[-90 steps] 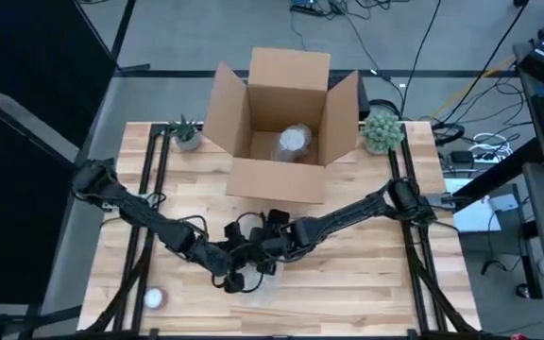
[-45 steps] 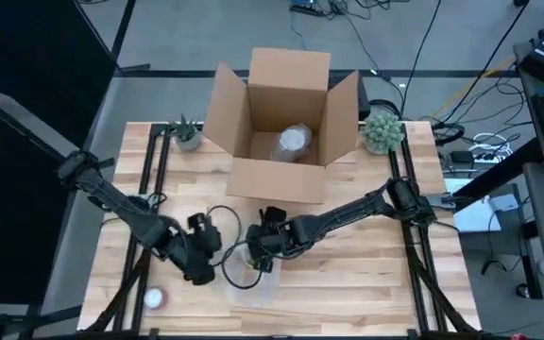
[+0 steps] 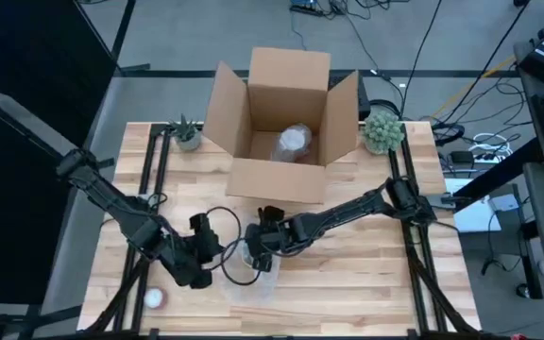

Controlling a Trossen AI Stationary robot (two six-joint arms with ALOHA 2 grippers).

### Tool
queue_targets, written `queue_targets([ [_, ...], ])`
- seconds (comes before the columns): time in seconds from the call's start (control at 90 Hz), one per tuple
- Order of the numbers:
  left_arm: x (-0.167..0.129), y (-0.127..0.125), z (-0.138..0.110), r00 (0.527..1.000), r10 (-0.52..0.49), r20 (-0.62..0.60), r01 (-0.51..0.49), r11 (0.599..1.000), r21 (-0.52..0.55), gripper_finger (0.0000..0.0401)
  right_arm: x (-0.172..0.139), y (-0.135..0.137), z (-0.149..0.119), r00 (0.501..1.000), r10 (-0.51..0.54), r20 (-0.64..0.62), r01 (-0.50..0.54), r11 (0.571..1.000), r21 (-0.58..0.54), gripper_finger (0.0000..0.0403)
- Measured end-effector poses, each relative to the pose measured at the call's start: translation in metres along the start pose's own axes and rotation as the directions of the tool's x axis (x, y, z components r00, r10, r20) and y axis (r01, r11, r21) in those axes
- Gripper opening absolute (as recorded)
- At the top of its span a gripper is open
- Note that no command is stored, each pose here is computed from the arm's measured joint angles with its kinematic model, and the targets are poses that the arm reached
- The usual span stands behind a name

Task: Wrap mug
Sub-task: Wrap the orange cup with the bubble wrap

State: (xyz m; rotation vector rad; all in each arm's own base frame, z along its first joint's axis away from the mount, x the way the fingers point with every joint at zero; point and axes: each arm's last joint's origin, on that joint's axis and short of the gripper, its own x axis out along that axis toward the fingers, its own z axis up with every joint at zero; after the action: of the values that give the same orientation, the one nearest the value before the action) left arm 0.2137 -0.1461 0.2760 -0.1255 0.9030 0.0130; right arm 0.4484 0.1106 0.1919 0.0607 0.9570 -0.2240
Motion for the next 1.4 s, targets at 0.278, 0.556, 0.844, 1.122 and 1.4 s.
queue_targets([
  [0.278, -0.009, 0.013, 0.009, 0.971, -0.141, -0.193, 0.132, 0.989, -0.059, 0.0150, 0.000, 0.000, -0.001, 1.000, -0.003, -0.011, 0.003, 1.000, -0.002, 0.0205],
  [0.556, -0.033, 0.015, -0.042, 0.947, 0.119, -0.299, -0.157, 0.982, -0.108, 0.0168, 0.000, -0.001, -0.002, 1.000, -0.007, -0.020, 0.007, 1.000, -0.006, 0.0205],
  [0.844, 0.038, -0.016, -0.053, 0.993, -0.083, 0.081, 0.086, 0.995, -0.042, 0.0139, 0.000, -0.001, -0.002, 1.000, -0.009, -0.018, 0.009, 1.000, -0.007, 0.0205],
  [1.122, 0.056, 0.004, -0.005, 0.947, -0.049, 0.319, 0.031, 0.998, 0.060, 0.0120, 0.000, -0.001, -0.002, 1.000, -0.009, -0.017, 0.009, 1.000, -0.007, 0.0205],
  [1.4, 0.103, 0.022, 0.002, 0.972, -0.068, 0.225, 0.054, 0.996, 0.066, 0.0120, -0.002, -0.003, -0.001, 1.000, -0.001, -0.026, 0.000, 1.000, -0.027, 0.0205],
])
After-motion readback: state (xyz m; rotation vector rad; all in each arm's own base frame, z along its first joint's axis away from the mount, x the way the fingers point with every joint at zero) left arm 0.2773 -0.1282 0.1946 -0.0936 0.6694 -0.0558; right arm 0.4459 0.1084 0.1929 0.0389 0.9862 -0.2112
